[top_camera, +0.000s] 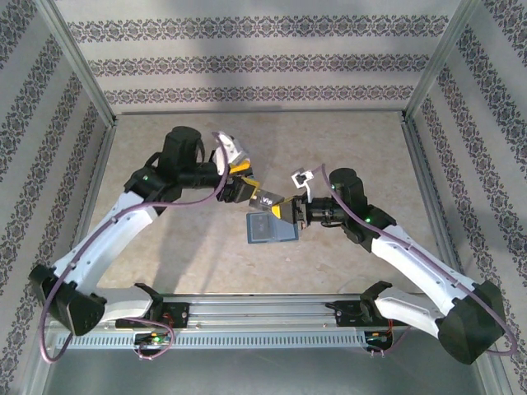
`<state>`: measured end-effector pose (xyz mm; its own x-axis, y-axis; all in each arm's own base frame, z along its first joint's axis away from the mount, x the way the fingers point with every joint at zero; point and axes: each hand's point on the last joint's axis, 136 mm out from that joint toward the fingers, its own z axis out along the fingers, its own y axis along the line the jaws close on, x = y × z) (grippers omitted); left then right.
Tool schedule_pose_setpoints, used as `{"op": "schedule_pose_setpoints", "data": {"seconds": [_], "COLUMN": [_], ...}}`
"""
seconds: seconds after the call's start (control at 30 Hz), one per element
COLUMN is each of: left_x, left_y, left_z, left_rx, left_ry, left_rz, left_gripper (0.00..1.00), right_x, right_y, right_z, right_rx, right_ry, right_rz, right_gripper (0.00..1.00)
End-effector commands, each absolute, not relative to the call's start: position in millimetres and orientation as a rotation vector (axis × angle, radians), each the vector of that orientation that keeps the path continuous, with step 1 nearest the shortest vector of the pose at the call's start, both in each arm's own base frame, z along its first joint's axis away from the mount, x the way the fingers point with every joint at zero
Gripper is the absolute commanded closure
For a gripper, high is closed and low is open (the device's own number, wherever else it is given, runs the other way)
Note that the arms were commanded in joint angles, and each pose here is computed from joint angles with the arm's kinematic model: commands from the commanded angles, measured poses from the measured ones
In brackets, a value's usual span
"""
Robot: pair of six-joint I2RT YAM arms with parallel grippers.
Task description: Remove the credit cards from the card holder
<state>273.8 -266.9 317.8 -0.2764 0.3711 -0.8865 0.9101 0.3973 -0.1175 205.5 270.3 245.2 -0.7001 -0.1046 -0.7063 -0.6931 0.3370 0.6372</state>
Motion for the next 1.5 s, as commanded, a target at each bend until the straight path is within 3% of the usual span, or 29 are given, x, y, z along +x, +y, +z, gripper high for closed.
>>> {"op": "schedule_pose_setpoints", "data": {"seconds": [0.0, 0.13, 0.27, 0.67, 0.97, 1.07, 1.1, 1.17, 1.23, 1.3, 1.43, 1.47], "left_x": [242, 231, 227, 216, 211, 214, 218, 231, 256, 286, 339, 348], "left_y": [-264, -277, -283, -293, -294, -293, -293, -290, -285, -275, -251, -246], "left_z": [285, 296, 291, 267, 264, 265, 266, 268, 269, 267, 257, 254], "left_rx": [1.345, 1.432, 1.496, 1.610, 1.648, 1.651, 1.641, 1.592, 1.506, 1.395, 1.250, 1.235], "left_ry": [1.940, 1.875, 1.898, 1.954, 1.923, 1.887, 1.870, 1.843, 1.811, 1.802, 1.785, 1.778], "left_rz": [-0.873, -0.991, -1.034, -1.130, -1.163, -1.137, -1.115, -1.057, -0.944, -0.827, -0.615, -0.593], "left_gripper": [0.31, 0.33, 0.44, 0.49, 1.00, 1.00, 1.00, 1.00, 1.00, 1.00, 1.00, 1.00], "right_x": [185, 180, 177, 176, 180, 186, 190, 199, 209, 218, 235, 237], "right_y": [275, 278, 280, 282, 282, 279, 277, 270, 260, 251, 230, 226], "right_z": [244, 245, 246, 250, 247, 244, 241, 236, 231, 228, 224, 224], "right_rx": [-0.859, -0.912, -0.938, -0.960, -0.951, -0.923, -0.901, -0.841, -0.766, -0.696, -0.529, -0.498], "right_ry": [2.064, 2.063, 2.057, 2.040, 2.044, 2.059, 2.071, 2.097, 2.123, 2.143, 2.177, 2.177], "right_rz": [1.392, 1.409, 1.417, 1.429, 1.404, 1.360, 1.328, 1.256, 1.188, 1.130, 0.996, 0.972], "right_gripper": [1.00, 1.00, 1.00, 1.00, 1.00, 0.83, 0.71, 0.59, 0.45, 0.37, 0.02, 0.02]}}
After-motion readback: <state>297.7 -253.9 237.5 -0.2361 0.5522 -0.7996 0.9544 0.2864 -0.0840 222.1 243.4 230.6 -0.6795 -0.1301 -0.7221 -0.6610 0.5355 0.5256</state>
